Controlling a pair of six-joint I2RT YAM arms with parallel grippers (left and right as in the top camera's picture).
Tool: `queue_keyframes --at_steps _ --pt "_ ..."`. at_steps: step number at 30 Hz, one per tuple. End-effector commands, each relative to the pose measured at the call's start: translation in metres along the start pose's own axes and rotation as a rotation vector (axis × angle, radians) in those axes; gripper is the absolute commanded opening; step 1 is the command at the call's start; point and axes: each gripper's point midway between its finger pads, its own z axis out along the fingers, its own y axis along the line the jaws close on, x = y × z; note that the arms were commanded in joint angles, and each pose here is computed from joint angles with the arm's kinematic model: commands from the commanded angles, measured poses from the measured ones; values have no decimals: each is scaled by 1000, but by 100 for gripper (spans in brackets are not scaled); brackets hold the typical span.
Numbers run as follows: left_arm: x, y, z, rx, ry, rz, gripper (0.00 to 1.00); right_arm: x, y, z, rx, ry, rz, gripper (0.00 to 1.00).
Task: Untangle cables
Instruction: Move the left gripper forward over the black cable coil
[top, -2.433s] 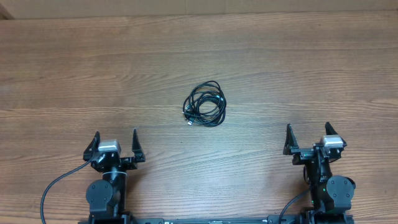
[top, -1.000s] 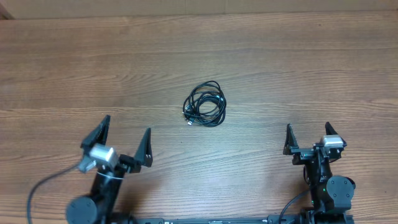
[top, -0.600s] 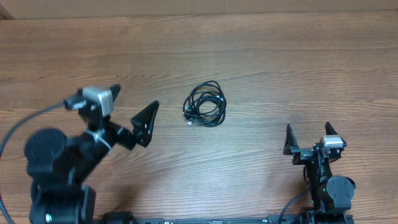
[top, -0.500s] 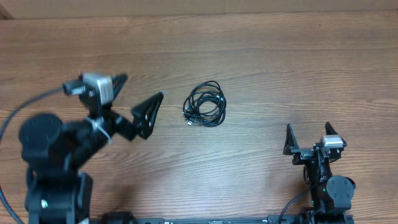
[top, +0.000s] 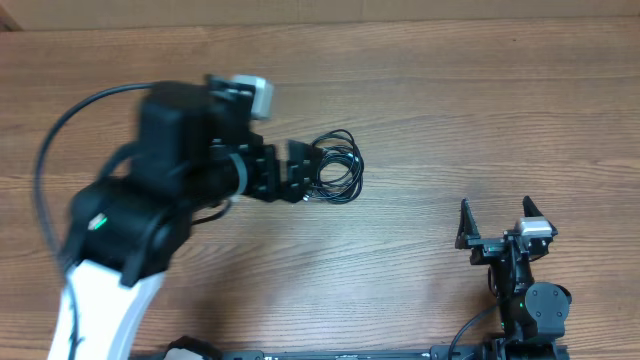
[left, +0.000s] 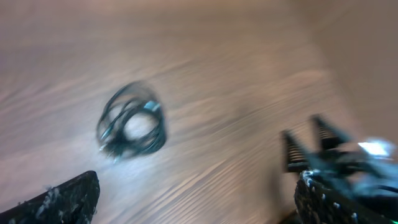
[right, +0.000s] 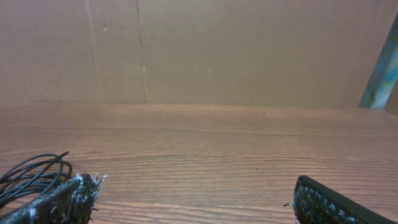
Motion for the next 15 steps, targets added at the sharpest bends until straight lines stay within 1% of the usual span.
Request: queue_keyframes --at_steps 1,5,8,11,15 --pt "-7 37 29 -255 17 -24 100 2 1 0 -3 -2 2 100" --pt "5 40 72 -228 143 -46 99 2 1 0 -3 -2 2 100" --pt "11 45 88 -241 190 -54 100 2 1 0 -3 -2 2 100" --pt "22 44 102 -217 254 -68 100 2 1 0 -3 -2 2 100" --pt "26 57 110 -279 281 -66 100 2 1 0 -3 -2 2 100"
